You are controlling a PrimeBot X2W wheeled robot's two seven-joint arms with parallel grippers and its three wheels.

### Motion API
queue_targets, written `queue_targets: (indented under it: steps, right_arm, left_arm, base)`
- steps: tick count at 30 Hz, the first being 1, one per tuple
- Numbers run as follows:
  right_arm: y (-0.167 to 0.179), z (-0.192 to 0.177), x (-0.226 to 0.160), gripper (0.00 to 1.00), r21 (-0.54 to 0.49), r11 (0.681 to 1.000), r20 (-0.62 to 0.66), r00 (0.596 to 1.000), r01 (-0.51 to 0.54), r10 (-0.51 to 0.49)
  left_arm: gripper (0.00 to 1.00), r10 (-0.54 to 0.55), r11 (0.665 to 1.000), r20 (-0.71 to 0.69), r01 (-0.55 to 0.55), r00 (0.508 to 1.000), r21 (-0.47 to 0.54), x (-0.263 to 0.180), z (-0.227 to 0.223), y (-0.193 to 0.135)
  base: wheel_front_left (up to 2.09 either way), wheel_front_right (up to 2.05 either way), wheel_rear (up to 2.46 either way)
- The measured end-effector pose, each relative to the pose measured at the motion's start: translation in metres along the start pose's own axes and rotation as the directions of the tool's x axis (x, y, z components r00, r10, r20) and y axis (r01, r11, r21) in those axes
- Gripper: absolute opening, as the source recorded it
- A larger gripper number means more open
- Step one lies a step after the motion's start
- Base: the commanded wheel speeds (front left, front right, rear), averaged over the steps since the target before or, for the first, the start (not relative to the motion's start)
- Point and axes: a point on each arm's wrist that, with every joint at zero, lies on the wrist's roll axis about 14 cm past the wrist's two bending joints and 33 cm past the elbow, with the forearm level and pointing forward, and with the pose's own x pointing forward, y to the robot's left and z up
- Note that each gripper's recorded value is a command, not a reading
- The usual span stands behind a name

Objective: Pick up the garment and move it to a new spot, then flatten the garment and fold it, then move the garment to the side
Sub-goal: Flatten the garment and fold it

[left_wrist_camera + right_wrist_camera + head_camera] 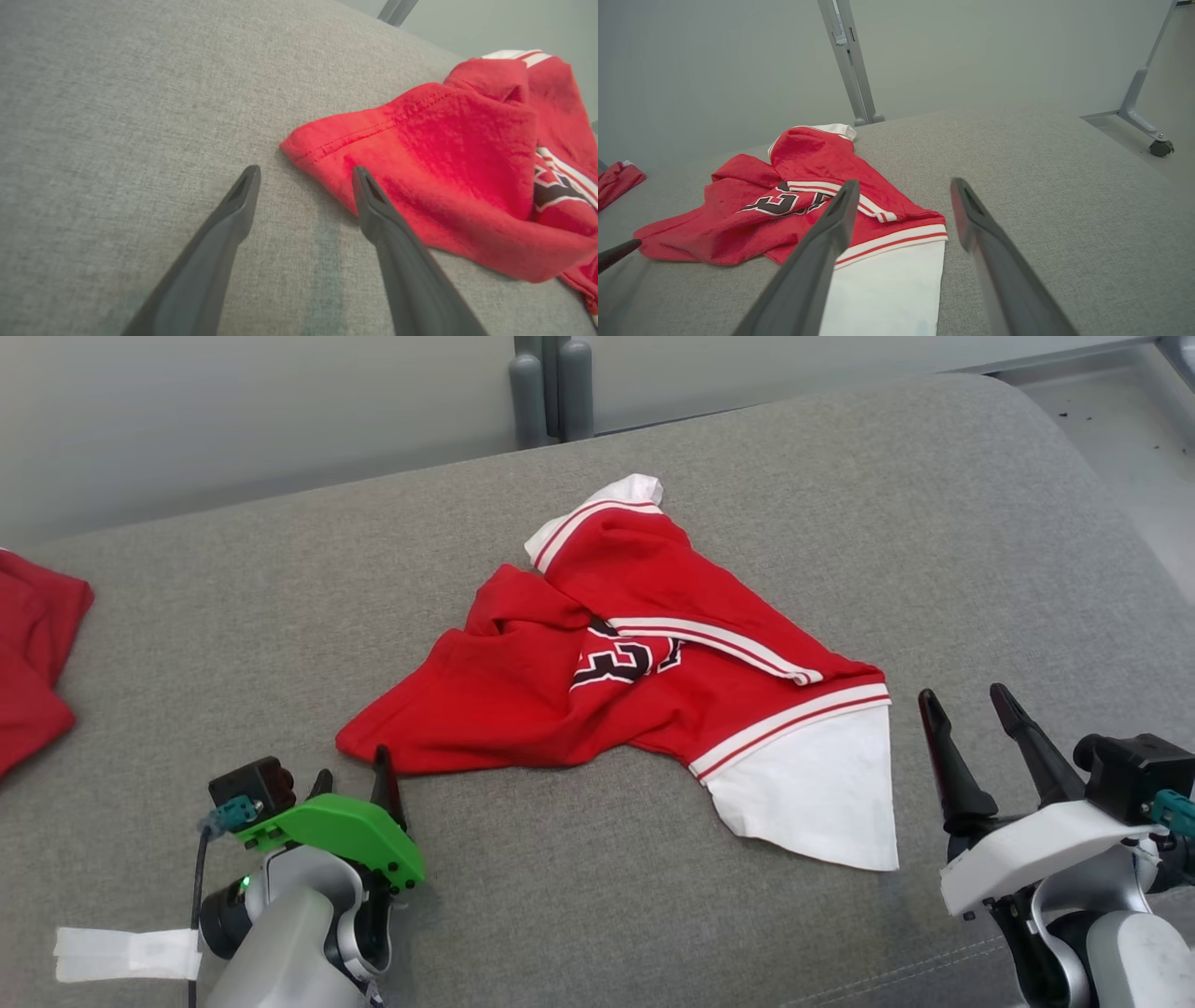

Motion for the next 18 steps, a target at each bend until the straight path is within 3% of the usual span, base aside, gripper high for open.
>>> queue_targets:
  steps: [4, 5, 7, 8, 10, 11, 18]
  right_arm:
    - [-0.003, 0.002, 0.0, 1.0, -0.003, 1.0, 0.011, 1.0, 0.013, -0.013]
    - [-0.004, 0.003, 0.001, 1.0, -0.004, 1.0, 0.014, 1.0, 0.016, -0.015]
    - [-0.006, 0.003, 0.0, 1.0, -0.004, 1.0, 0.015, 1.0, 0.023, -0.023]
    - [-0.007, 0.002, 0.0, 1.0, -0.004, 1.0, 0.015, 1.0, 0.026, -0.026]
    - [-0.009, 0.002, 0.0, 1.0, -0.004, 0.999, 0.015, 0.999, 0.033, -0.033]
    - [-0.01, 0.002, 0.0, 1.0, -0.005, 0.999, 0.016, 0.999, 0.035, -0.035]
    - [-0.002, 0.003, 0.005, 1.0, -0.005, 1.0, 0.025, 1.0, 0.011, -0.011]
  left_arm:
    - [1.0, 0.006, 1.0, -0.056, -0.007, 0.998, -0.024, 0.012, -0.012, -0.002]
    - [0.89, 0.003, 0.999, -0.063, -0.005, 0.998, -0.033, 0.014, -0.014, -0.003]
    - [0.49, -0.003, 0.999, -0.067, 0.0, 0.998, -0.045, 0.019, -0.015, -0.005]
    - [0.42, -0.007, 0.999, -0.067, 0.003, 0.998, -0.054, 0.021, -0.015, -0.006]
    - [0.09, -0.011, 0.998, -0.053, 0.007, 0.999, -0.068, 0.023, -0.014, -0.006]
    - [0.0, -0.012, 0.998, -0.053, 0.009, 0.999, -0.069, 0.024, -0.014, -0.007]
    - [0.0, -0.024, 0.997, 0.018, 0.025, 1.0, -0.077, 0.02, -0.001, -0.006]
  base:
    - [0.0, 0.0, 0.0]
    - [0.0, 0.0, 0.0]
    - [0.0, 0.0, 0.0]
    - [0.0, 0.0, 0.0]
    - [0.0, 0.0, 0.0]
    - [0.0, 0.0, 0.0]
    - [0.0, 0.0, 0.0]
